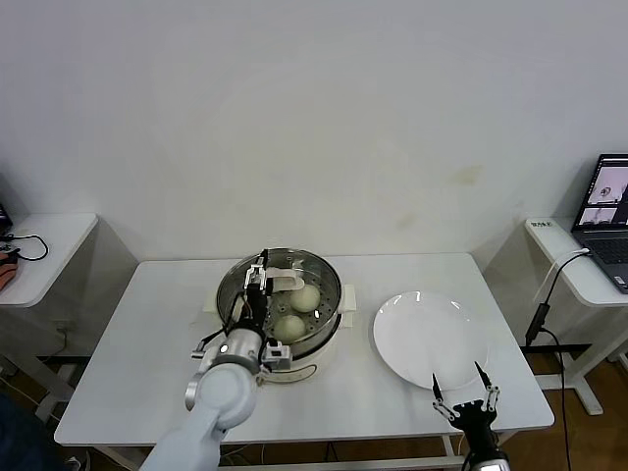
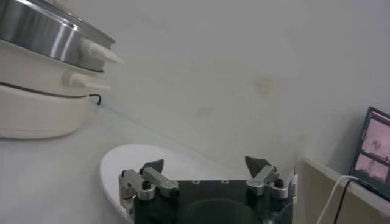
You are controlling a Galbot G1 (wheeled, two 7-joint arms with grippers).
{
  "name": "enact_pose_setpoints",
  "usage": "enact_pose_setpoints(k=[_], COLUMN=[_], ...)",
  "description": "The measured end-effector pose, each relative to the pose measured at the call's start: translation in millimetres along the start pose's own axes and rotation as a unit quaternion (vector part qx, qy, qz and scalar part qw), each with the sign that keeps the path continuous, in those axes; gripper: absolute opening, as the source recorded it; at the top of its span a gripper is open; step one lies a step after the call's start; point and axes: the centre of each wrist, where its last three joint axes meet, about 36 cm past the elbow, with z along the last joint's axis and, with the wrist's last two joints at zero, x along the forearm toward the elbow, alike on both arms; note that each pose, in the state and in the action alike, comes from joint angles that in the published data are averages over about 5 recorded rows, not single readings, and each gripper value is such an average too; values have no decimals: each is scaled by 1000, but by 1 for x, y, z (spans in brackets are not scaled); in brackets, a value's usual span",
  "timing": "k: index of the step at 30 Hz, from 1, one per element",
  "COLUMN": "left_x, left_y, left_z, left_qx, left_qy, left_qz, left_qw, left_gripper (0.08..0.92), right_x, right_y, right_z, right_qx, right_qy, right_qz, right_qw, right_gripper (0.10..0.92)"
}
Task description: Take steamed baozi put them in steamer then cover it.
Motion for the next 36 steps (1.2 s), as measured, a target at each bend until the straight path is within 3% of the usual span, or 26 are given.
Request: enact_pose_setpoints(k=[10,15,18,22,28,32,36], left_x=[55,89,107,131,165,187,206], left_y=[14,20,18,9,-7,-20,-33], left_z=[6,24,41,60,77,81,85], left_qx=[43,122,197,318,488,559,602], left_qy=[-30,-39,-37,-23,19,47,75], left_qz=[-26,-38,-33,-23,-17,-18,-21], left_qw=[998,991,979,948,873,828,795], left_gripper=[823,823,823,823,823,823,823], right_x=[1,1,1,2,4,6,9], right_y=[1,2,3,6,8,7,4], right_z=[1,2,3,3,-3,-10,-20], right_qx=[-2,-4,-7,-11,-25,-41,-61], right_qy=[1,2,3,3,5,11,22], right_qz=[-2,-4,-7,-14,-29,-43,-57], right_qw=[1000,1000,1000,1000,999,998,996], right_gripper=[823,822,823,823,823,823,823])
